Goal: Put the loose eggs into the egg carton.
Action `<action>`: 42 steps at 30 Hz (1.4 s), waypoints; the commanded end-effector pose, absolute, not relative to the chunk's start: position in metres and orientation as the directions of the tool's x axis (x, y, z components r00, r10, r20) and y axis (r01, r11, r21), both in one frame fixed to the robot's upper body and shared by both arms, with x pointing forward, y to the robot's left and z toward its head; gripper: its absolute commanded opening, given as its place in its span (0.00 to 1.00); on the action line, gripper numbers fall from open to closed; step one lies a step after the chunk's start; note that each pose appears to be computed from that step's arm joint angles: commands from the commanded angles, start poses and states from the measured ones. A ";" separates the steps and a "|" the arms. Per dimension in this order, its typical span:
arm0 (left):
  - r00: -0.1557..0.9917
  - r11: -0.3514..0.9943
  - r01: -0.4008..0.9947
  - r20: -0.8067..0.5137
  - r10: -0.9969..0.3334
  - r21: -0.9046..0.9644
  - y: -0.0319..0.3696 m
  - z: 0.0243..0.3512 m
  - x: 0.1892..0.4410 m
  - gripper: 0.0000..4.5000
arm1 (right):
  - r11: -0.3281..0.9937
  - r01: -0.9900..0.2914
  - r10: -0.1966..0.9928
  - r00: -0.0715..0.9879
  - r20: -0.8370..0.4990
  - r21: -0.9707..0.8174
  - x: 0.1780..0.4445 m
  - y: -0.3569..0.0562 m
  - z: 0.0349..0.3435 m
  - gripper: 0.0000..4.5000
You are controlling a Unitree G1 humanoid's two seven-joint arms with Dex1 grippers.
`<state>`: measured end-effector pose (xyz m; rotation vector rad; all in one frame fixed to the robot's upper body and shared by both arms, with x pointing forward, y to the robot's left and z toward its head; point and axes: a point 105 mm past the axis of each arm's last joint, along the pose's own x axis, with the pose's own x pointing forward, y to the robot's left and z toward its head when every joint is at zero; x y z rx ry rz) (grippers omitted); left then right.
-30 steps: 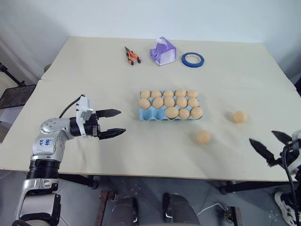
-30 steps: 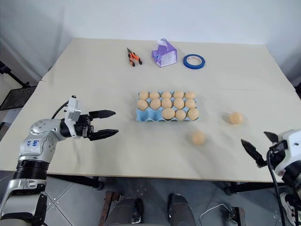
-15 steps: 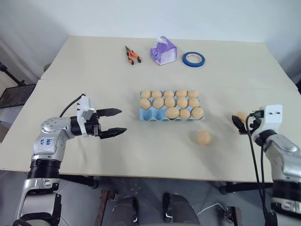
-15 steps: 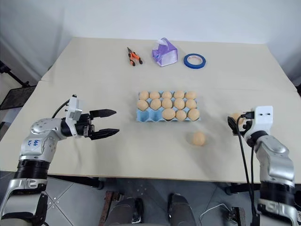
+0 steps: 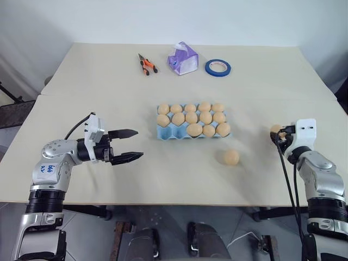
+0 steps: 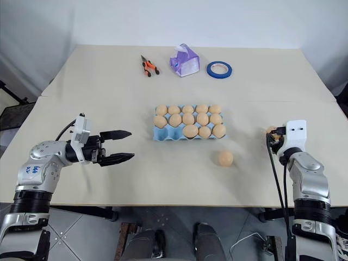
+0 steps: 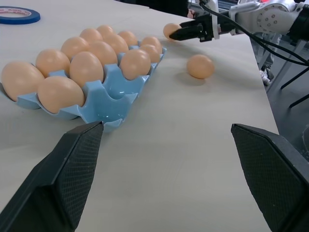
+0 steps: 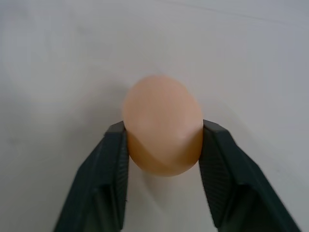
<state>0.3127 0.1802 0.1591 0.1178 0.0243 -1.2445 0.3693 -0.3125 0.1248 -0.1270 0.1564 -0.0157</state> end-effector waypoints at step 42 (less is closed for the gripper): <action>0.425 0.416 0.901 -0.067 -0.903 0.122 0.221 0.154 0.277 1.00 | 0.659 -0.732 0.733 0.677 -0.070 -0.176 0.347 -0.036 0.195 0.99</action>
